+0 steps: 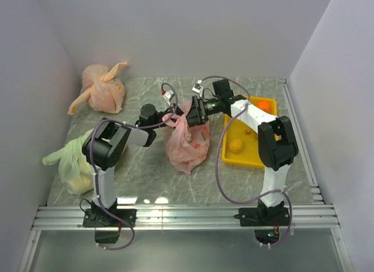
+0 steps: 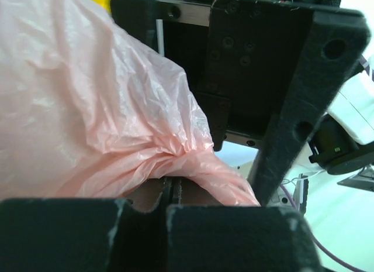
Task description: Place the fake fruits into the plastic bag and tie a complex knot
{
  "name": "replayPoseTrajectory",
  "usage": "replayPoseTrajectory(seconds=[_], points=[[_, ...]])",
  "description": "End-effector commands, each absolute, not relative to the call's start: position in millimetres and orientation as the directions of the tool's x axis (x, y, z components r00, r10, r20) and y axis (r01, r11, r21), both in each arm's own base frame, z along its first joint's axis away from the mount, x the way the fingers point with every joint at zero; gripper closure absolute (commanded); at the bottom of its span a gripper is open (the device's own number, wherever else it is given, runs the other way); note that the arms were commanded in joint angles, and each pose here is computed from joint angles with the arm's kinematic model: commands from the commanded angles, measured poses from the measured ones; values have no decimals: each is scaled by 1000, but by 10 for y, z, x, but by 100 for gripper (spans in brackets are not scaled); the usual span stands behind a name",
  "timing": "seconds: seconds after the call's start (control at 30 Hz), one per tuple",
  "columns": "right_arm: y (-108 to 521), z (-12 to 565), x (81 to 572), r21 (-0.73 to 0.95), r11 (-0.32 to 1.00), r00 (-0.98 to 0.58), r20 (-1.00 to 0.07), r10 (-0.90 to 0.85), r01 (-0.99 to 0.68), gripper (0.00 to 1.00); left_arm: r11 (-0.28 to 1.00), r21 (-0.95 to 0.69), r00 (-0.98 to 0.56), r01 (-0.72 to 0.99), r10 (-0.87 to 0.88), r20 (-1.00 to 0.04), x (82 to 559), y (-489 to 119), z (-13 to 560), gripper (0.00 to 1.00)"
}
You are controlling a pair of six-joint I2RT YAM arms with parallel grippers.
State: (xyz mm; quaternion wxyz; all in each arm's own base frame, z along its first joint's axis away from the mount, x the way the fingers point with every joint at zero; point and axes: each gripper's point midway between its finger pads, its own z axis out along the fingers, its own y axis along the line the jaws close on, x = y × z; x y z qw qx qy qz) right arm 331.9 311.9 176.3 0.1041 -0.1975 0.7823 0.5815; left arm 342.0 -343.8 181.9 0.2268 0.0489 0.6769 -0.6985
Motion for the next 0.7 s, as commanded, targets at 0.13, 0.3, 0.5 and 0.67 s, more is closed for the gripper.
replayPoseTrajectory(seconds=[0.13,0.3,0.5,0.67], points=[[3322,1929,3123,849,106,-831,-471,-297,-518,26,-14,-845,-838,534,-140,-527,3180,-3585,1890,99],[3056,1735,3032,853,216,-854,-388,-347,-475,21,-6,-842,-836,539,-122,-535,3101,-3523,1856,99],[2617,1711,3211,763,308,-812,-456,-365,-568,10,-9,-836,-830,548,-125,-543,3070,-3500,1873,100],[2480,1875,3085,807,269,-831,-418,-367,-526,11,-17,-832,-827,554,-126,-548,3077,-3501,1881,99]])
